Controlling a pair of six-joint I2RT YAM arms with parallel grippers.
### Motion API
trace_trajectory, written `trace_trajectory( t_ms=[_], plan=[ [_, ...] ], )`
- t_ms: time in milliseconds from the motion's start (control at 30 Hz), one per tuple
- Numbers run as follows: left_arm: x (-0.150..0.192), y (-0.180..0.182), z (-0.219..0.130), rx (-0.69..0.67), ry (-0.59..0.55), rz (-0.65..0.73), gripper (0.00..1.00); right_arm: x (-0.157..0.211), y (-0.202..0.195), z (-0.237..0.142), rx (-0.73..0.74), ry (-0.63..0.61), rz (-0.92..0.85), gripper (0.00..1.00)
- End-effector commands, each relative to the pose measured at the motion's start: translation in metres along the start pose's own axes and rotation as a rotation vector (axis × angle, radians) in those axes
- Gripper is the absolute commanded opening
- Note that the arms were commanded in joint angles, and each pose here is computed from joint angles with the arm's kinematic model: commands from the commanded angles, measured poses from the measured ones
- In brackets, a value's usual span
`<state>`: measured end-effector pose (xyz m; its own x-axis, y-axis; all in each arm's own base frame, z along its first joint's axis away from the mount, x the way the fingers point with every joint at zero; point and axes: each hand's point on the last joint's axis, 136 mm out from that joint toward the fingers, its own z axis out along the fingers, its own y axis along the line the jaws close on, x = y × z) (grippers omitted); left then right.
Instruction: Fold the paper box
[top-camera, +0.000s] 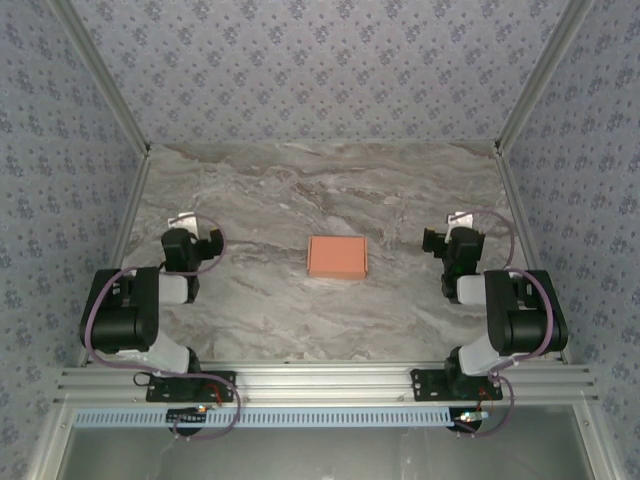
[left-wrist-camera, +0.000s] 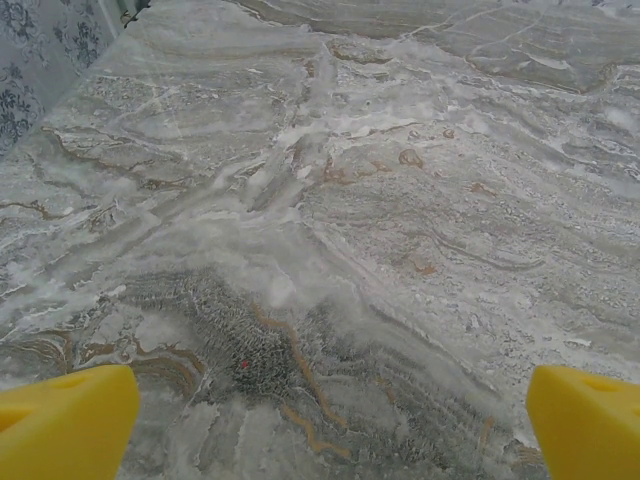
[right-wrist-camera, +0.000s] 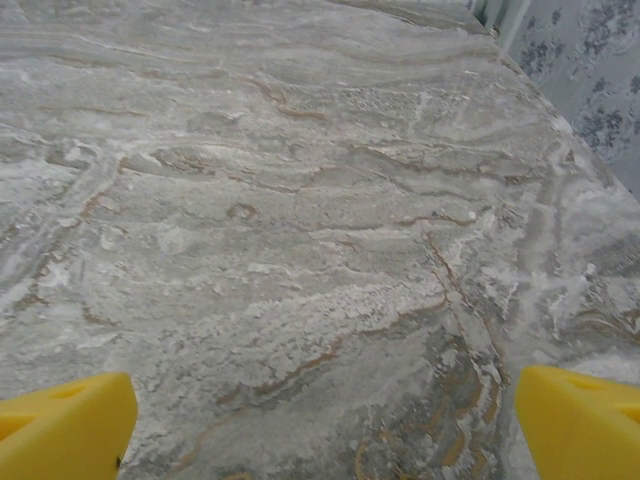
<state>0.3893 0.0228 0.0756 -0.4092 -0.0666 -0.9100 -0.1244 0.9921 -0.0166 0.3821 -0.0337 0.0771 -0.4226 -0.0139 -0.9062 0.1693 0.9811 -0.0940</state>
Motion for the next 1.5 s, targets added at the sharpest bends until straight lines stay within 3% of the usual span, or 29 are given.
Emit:
trace_trajectory(
  t_ms=[0, 1467],
  plan=[
    [-0.0149, -0.0052, 0.0005, 0.022, -0.040, 0.019, 0.99, -0.0071, 0.0017, 0.0006, -0.017, -0.035, 0.026, 0.99],
    [-0.0150, -0.0069, 0.0006, 0.016, -0.038, 0.033, 0.99, -0.0074, 0.0021, 0.0004, -0.014, -0.032, 0.022, 0.99]
  ],
)
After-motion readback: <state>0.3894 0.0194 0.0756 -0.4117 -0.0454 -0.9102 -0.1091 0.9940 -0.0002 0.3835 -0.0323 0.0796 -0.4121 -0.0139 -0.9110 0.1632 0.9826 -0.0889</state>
